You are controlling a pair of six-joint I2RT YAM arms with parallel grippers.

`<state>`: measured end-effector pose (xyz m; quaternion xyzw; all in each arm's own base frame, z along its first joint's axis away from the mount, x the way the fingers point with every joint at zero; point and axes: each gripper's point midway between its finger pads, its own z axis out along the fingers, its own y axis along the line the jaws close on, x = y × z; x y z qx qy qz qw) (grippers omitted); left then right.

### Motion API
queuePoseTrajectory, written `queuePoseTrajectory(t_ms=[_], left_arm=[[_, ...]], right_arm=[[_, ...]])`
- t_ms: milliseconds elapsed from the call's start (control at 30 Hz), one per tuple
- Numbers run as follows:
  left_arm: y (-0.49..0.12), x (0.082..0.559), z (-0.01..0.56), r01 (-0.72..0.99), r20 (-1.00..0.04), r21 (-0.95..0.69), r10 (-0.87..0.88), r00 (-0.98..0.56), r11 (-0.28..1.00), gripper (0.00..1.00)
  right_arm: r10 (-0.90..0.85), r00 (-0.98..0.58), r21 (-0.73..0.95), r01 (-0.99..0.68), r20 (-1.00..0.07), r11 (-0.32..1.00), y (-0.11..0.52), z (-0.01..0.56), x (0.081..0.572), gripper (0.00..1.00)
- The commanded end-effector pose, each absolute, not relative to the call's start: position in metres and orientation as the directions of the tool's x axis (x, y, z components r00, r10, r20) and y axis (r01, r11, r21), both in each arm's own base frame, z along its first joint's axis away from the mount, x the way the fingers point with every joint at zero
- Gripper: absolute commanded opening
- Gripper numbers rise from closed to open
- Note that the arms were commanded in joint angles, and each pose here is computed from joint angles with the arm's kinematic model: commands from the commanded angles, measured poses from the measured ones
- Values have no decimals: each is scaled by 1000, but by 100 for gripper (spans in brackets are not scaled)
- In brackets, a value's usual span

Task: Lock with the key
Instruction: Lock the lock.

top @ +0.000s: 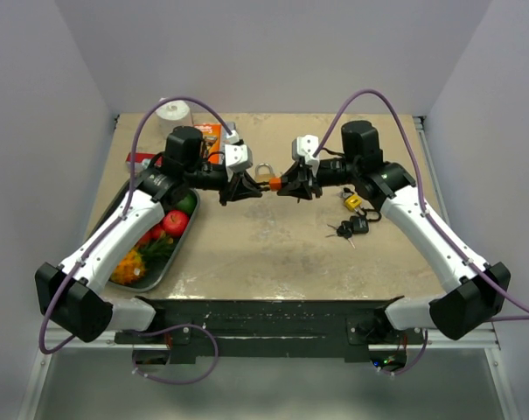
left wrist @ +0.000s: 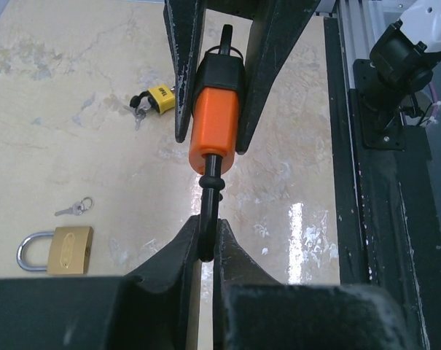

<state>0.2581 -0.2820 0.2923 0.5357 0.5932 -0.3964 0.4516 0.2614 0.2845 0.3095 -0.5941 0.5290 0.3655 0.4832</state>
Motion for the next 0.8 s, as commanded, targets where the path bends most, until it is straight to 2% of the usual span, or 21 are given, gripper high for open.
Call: queuePoseTrajectory(t_ms=[0, 500, 767], left_arm=[[-318, 237, 339, 993, -984, 115, 132, 117, -23, 0], [-356, 226, 351, 968, -971, 234, 21, 237, -93, 0], [-360, 208, 354, 945, -962, 271, -47, 267, -185, 0]], right_arm=[[-195, 271, -257, -962, -943, -91, 313, 326, 234, 0], [-121, 232, -207, -960, -965, -190, 335, 330, 209, 0], [-98, 255, -228, -948, -962, -223, 339, 326, 201, 0]])
